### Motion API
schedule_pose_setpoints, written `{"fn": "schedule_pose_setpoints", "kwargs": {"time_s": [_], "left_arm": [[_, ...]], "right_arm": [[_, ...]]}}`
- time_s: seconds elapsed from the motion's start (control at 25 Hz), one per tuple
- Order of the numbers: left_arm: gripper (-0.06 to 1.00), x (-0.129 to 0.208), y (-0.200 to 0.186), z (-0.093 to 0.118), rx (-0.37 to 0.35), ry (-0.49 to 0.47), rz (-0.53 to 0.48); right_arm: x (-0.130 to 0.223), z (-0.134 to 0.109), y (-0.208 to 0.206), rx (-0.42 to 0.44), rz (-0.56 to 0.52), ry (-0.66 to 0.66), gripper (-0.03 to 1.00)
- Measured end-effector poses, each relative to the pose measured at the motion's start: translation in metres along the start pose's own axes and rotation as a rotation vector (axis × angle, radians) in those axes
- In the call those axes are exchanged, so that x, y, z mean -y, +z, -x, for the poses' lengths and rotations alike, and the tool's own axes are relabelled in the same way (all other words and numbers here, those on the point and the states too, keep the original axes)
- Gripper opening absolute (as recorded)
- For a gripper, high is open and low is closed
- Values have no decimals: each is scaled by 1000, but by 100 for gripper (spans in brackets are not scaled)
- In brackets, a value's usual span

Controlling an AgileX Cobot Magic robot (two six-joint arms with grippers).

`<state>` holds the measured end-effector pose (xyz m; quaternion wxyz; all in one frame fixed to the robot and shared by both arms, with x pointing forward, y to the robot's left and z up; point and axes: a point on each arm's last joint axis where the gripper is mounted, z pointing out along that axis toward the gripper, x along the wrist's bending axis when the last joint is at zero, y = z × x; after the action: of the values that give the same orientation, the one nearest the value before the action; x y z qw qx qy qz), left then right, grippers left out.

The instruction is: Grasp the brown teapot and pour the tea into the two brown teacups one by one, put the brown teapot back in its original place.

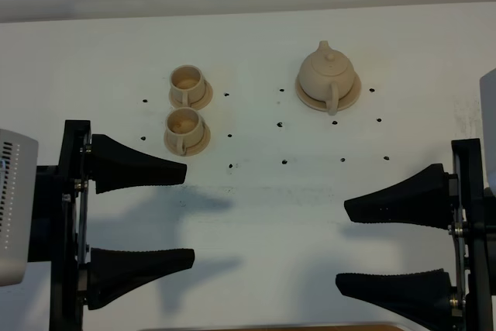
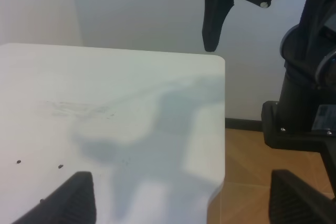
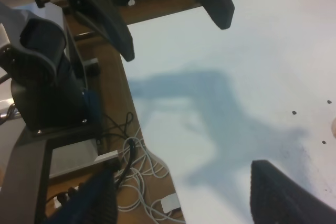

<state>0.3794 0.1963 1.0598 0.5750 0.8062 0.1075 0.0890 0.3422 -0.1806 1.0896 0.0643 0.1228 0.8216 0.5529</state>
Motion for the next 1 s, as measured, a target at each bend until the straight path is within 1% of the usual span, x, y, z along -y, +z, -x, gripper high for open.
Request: {"fn": "schedule_pose_setpoints", "kwargs": {"time_s": [0.32,0.4,0.48,0.6,0.84,1.0], "left_arm": [[73,0,0,-1,-13,-8,-3],[73,1,0,-3,-29,-36,-6],[73,1,0,-5,-56,-85,-17],[73,-1,-3,-15,-141,-132,-92],[73,-26,-20,-40,-380,-197,-191],[71,-20,-29,-51,-527,-264,-280]], "right_arm": [[0,0,0,2,0,1,53],[0,1,0,10,2,6,53],[0,3,0,34,4,22,53],[1,10,0,115,-4,63,52],[5,30,-6,320,-25,140,50],[12,47,-18,474,-50,232,50]]}}
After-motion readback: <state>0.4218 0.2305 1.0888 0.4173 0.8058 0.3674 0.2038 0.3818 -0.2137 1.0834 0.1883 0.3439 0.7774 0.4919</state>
